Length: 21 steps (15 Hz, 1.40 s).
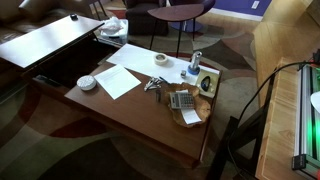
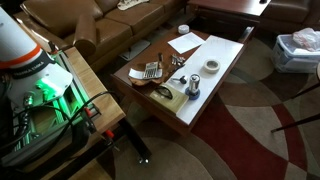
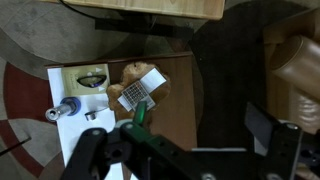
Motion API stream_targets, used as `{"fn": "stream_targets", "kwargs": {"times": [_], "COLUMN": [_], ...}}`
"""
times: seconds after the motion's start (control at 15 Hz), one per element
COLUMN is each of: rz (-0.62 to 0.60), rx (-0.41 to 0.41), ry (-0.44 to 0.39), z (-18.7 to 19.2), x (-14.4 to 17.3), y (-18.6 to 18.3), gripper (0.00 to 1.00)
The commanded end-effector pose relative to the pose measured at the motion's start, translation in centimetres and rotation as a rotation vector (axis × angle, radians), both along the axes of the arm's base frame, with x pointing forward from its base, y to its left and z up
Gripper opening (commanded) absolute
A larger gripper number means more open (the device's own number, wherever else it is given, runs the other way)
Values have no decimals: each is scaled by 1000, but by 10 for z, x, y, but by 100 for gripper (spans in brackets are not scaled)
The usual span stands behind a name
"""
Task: Pick up the metal cylinder and move it forward onto the book in the top right corner of the table
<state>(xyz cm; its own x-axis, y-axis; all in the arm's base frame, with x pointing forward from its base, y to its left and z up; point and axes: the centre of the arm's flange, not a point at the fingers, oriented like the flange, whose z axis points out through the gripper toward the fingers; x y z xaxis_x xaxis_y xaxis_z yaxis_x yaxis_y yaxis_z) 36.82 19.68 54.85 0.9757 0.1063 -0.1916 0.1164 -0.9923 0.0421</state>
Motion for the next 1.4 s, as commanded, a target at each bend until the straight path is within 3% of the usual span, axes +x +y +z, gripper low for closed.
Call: {"fn": "stream_targets", "kwargs": {"times": [0.0,0.13,0.2,0.27,0.73,0.87,1.07,1.2,1.33], "rz": [-175,-259,-299,-223,-228,-365,-490,-541,-511], "rx": [-47,-92,-131,-72,-77,-143,-166,-172,-162], "ry": [-99,-151,-130,-131,-136,-236,-354,-305,-160], "z": [-66,-93,-102,-82,-82,-110,-148,-179,-217], "x": [28,39,41,33,36,56,82,91,91], "y": [20,17,15,15,16,12,-9,-25,-44], "gripper": [100,100,100,100,100,100,100,100,100]}}
